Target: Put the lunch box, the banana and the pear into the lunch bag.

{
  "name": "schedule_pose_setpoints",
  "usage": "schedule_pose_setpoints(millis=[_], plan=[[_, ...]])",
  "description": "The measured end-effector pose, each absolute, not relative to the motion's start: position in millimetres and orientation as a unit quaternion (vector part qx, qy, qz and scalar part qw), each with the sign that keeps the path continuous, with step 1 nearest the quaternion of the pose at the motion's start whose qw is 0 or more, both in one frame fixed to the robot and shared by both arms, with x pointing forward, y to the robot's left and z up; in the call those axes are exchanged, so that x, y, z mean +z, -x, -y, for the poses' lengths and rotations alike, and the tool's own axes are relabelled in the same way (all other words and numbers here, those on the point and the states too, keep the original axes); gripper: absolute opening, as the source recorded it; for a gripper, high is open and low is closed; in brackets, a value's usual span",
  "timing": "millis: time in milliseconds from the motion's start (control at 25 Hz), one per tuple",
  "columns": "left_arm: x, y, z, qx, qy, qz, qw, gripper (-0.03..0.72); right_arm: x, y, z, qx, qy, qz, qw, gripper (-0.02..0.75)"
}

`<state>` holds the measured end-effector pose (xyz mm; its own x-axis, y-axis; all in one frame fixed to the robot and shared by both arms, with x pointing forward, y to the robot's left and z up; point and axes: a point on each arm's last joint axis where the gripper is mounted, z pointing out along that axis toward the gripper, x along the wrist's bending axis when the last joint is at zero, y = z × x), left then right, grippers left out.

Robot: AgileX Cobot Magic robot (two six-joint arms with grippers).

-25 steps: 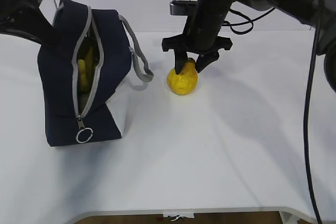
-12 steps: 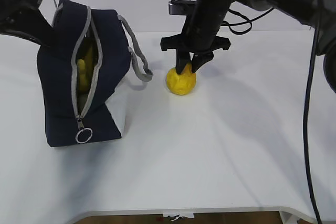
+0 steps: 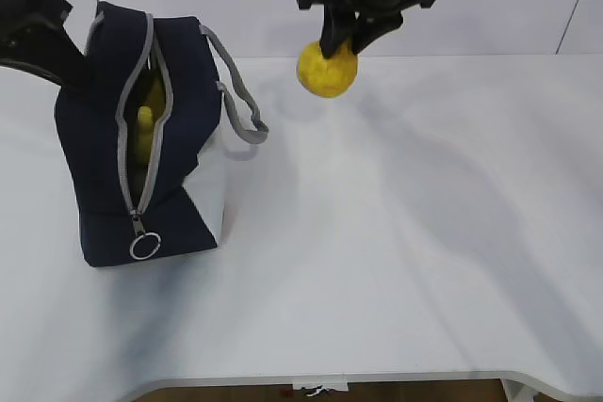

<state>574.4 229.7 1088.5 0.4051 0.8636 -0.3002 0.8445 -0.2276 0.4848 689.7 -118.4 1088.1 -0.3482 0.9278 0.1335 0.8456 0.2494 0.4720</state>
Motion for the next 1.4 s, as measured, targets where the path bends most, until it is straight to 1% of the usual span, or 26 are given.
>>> schedule_pose_setpoints(millis=[80,200,360,480,600,720,920,1120,1240,1400], plan=[[1088.2,-574.4,-230.2,0.018,-0.785,-0.545,0.296,-0.003,1110.4,-679.2,116.9,0.271,-0.551,-0.786,0.076,0.26],[1088.0,-574.5,-230.6,0.02,-0.786,-0.544,0.294,-0.003,1132.8,-665.1,106.7,0.332,-0.526,-0.783,0.02,0.259],[1088.3,-574.4,-230.1,0.018,-0.784,-0.545,0.296,-0.003,1145.6,-652.1,85.0,0.407,-0.461,-0.785,-0.07,0.258],[1089.5,-574.4,-227.7,0.008,-0.778,-0.547,0.308,-0.003,1148.6,-647.2,75.8,0.427,-0.435,-0.787,-0.093,0.258],[1091.3,-574.3,-224.7,-0.005,-0.769,-0.55,0.324,-0.003,1138.1,-649.9,67.6,0.428,-0.431,-0.786,-0.116,0.258],[1092.7,-574.3,-222.5,-0.014,-0.763,-0.553,0.336,-0.003,1119.8,-655.4,57.4,0.424,-0.425,-0.787,-0.141,0.258],[1093.4,-574.3,-221.4,-0.019,-0.759,-0.554,0.341,-0.003,1090.8,-663.3,43.6,0.409,-0.421,-0.795,-0.153,0.257],[1098.6,-570.9,-221.5,-0.016,-0.759,-0.551,0.346,-0.003,1068.6,-675.9,39.7,0.409,-0.436,-0.788,-0.147,0.257],[1099.9,-569.3,-220.9,-0.021,-0.759,-0.55,0.347,-0.003,1064.8,-680.4,38.0,0.418,-0.439,-0.784,-0.134,0.26],[1100.1,-569.0,-220.4,-0.025,-0.758,-0.55,0.349,-0.003,1066.6,-685.1,34.4,0.441,-0.444,-0.772,-0.112,0.309]])
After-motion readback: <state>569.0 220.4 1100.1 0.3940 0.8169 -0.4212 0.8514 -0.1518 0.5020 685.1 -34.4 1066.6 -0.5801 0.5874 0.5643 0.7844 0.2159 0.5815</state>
